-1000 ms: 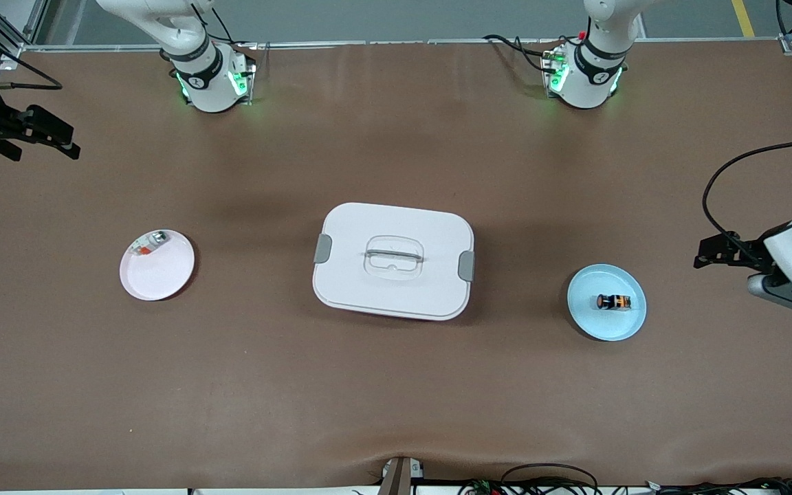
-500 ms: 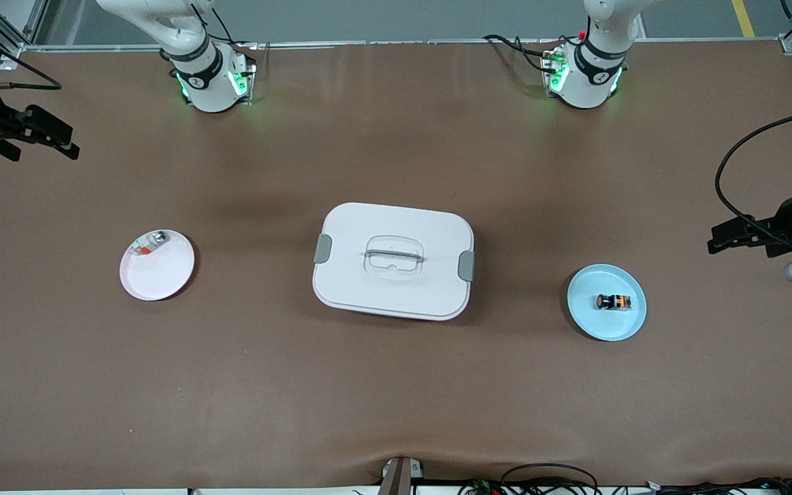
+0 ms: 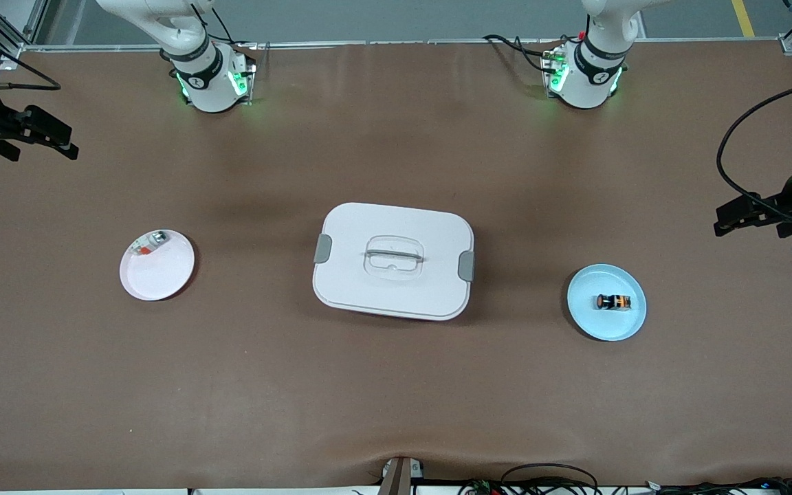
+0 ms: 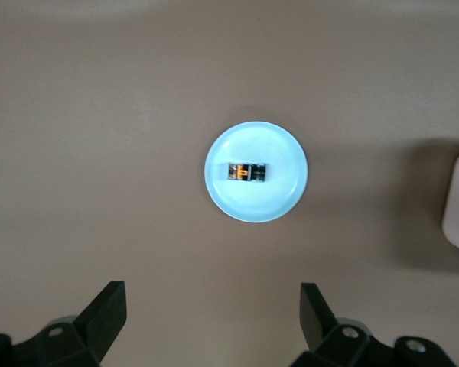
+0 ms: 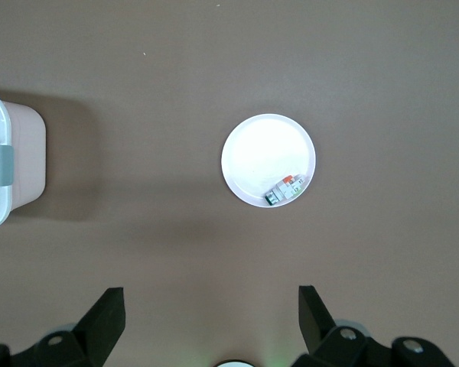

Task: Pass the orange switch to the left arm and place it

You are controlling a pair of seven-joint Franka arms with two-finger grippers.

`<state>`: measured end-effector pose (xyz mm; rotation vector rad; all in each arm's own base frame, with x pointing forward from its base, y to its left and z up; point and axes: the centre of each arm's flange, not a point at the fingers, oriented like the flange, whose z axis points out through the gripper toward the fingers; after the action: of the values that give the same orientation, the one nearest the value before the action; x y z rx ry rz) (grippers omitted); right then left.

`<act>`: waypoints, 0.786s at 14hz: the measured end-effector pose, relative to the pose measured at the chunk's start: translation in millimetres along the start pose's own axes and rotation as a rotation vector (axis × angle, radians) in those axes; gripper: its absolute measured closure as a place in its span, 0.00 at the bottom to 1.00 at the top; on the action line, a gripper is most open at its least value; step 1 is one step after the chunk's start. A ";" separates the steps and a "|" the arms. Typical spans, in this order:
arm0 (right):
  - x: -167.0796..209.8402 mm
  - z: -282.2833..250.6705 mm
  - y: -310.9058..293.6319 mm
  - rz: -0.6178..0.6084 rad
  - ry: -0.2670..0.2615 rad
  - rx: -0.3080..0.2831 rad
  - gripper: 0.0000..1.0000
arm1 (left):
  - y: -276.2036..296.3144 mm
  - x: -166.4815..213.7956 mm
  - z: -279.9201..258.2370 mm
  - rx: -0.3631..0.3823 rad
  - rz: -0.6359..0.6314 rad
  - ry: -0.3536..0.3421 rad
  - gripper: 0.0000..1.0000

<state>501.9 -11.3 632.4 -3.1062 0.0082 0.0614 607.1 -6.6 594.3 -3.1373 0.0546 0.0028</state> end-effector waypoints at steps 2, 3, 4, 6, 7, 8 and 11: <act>0.0 -1.1 0.5 0.001 0.002 0.000 0.00 | 3.6 -9.4 -11.3 0.001 -0.018 -0.007 0.00; 0.0 -1.7 0.6 0.001 0.004 0.000 0.00 | 2.8 -14.7 -17.9 0.005 -0.034 -0.007 0.00; 0.0 -2.2 0.8 0.002 0.005 0.000 0.00 | 3.4 -20.6 -24.2 0.008 -0.044 -0.008 0.00; 0.1 -2.9 0.9 0.002 0.007 0.000 0.00 | 9.7 -33.6 -32.6 0.004 -0.046 -0.010 0.00; 0.1 -3.0 0.9 0.002 0.007 0.000 0.00 | 14.1 -40.6 -35.1 0.000 -0.047 -0.011 0.00; 0.0 -3.0 1.7 0.005 0.007 0.000 0.00 | 17.0 -47.3 -37.2 0.000 -0.050 -0.011 0.00; -0.3 -5.1 11.4 0.025 0.011 0.000 0.00 | 19.9 -66.7 -42.0 0.005 -0.050 -0.010 0.00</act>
<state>501.8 -22.9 637.0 -3.1066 0.0480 0.0452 539.8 -24.3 636.3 -3.1324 -0.0245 0.0188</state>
